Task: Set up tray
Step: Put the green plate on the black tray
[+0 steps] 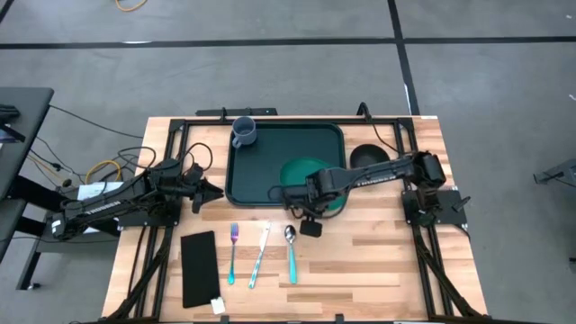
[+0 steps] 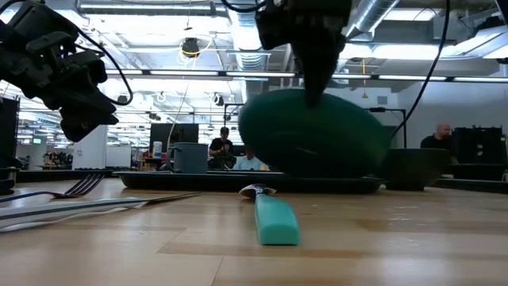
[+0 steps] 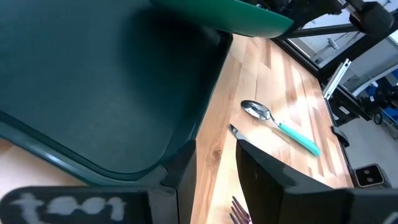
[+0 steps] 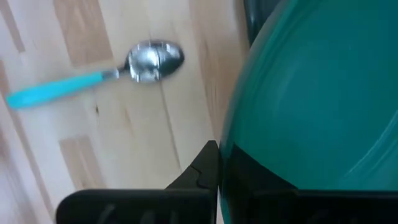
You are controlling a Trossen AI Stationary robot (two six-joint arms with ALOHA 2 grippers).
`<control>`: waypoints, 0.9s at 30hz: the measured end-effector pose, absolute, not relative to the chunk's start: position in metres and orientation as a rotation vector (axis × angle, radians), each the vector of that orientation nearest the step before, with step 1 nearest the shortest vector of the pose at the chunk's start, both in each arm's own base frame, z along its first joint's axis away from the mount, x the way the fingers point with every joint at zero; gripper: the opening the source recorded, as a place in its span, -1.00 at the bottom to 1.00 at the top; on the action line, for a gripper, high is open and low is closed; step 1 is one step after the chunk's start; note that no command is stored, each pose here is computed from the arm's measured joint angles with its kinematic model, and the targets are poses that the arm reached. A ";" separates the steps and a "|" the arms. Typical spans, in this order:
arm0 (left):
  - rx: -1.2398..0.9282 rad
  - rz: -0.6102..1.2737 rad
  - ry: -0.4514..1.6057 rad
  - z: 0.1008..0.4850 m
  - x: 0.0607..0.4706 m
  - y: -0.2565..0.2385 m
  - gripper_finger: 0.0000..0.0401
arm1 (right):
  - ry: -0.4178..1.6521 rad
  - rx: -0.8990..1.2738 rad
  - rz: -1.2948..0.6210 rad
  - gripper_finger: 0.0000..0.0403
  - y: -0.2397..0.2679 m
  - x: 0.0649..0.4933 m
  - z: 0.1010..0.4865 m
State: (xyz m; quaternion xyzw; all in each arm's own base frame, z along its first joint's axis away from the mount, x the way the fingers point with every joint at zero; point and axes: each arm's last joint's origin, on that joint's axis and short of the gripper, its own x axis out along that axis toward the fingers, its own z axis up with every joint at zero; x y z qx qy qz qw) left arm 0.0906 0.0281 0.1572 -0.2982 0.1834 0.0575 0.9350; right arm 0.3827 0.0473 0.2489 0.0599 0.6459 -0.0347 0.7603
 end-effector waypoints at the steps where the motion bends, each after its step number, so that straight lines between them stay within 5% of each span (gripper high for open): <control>1: -0.609 0.122 0.374 0.157 0.091 0.028 -0.50 | 1.390 0.141 -0.071 -1.00 0.044 0.385 0.246; 27: -0.605 0.153 0.373 0.157 0.090 0.029 -0.50 | 1.351 0.284 -0.161 -1.00 -0.005 0.383 0.194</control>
